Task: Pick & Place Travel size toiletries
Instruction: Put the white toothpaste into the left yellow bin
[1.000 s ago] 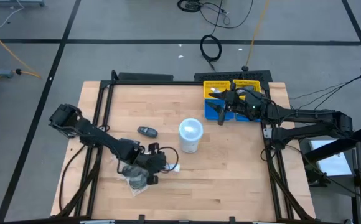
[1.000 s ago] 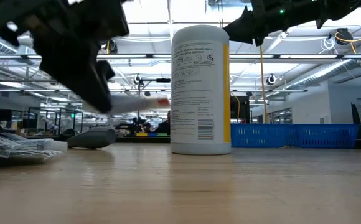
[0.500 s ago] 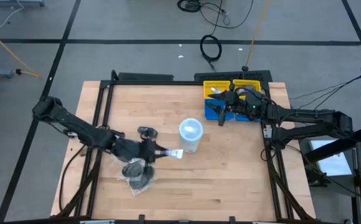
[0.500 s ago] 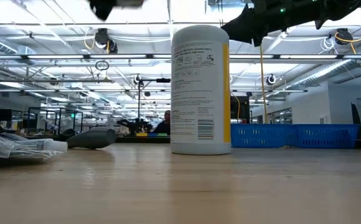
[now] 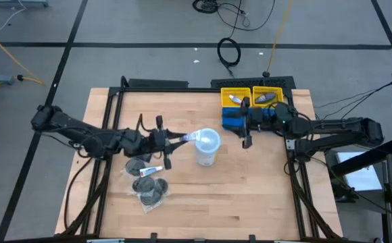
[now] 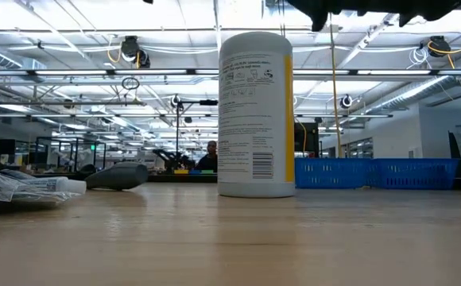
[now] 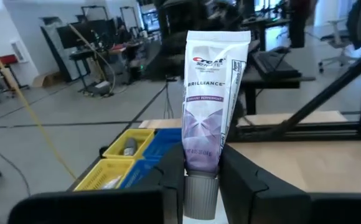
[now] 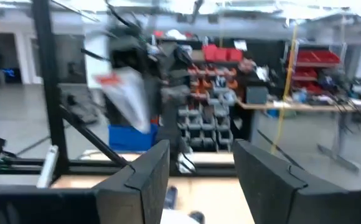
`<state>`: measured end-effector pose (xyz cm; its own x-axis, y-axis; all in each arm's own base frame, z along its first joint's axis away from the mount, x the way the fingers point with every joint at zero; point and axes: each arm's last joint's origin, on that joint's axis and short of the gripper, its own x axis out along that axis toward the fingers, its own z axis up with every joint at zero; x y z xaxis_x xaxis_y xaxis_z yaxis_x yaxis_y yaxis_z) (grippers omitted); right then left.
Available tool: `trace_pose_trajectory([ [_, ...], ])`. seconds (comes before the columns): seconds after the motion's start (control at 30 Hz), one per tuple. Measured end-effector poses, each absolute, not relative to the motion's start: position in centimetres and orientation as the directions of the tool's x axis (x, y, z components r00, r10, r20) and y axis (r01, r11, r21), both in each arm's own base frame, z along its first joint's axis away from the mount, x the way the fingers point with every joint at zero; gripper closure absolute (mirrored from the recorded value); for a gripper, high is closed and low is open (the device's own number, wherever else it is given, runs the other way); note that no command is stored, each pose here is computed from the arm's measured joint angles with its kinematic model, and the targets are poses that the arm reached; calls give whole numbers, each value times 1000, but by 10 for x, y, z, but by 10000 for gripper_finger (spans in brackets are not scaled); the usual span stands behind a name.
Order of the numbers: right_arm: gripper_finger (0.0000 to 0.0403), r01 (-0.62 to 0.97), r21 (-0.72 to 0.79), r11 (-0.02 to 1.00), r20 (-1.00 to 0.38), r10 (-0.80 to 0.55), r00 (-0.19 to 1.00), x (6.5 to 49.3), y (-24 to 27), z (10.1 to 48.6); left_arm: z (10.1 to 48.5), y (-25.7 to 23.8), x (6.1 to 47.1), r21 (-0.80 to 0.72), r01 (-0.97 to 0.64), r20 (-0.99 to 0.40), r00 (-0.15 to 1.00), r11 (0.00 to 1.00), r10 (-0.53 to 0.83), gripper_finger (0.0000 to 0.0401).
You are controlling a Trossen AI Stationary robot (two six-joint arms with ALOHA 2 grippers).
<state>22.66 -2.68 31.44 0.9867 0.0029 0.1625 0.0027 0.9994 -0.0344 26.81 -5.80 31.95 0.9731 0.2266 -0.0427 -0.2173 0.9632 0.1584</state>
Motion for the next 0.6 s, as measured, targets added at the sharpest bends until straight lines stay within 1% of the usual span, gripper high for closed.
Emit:
trace_pose_trajectory([
  [0.13,232,-33,-55,998,190,43,981,230,-18,315,320,-44,275,136,-212,-12,976,968,216,348],
  [0.4,232,-49,-79,996,226,66,972,249,-14,306,317,-29,291,110,-167,60,985,980,161,331],
  [0.43,232,-48,-79,996,225,65,972,252,-14,304,317,-28,294,104,-162,79,985,981,154,333],
  [0.6,232,-45,-87,995,244,65,968,261,-14,297,307,-24,305,104,-156,82,986,982,148,346],
])
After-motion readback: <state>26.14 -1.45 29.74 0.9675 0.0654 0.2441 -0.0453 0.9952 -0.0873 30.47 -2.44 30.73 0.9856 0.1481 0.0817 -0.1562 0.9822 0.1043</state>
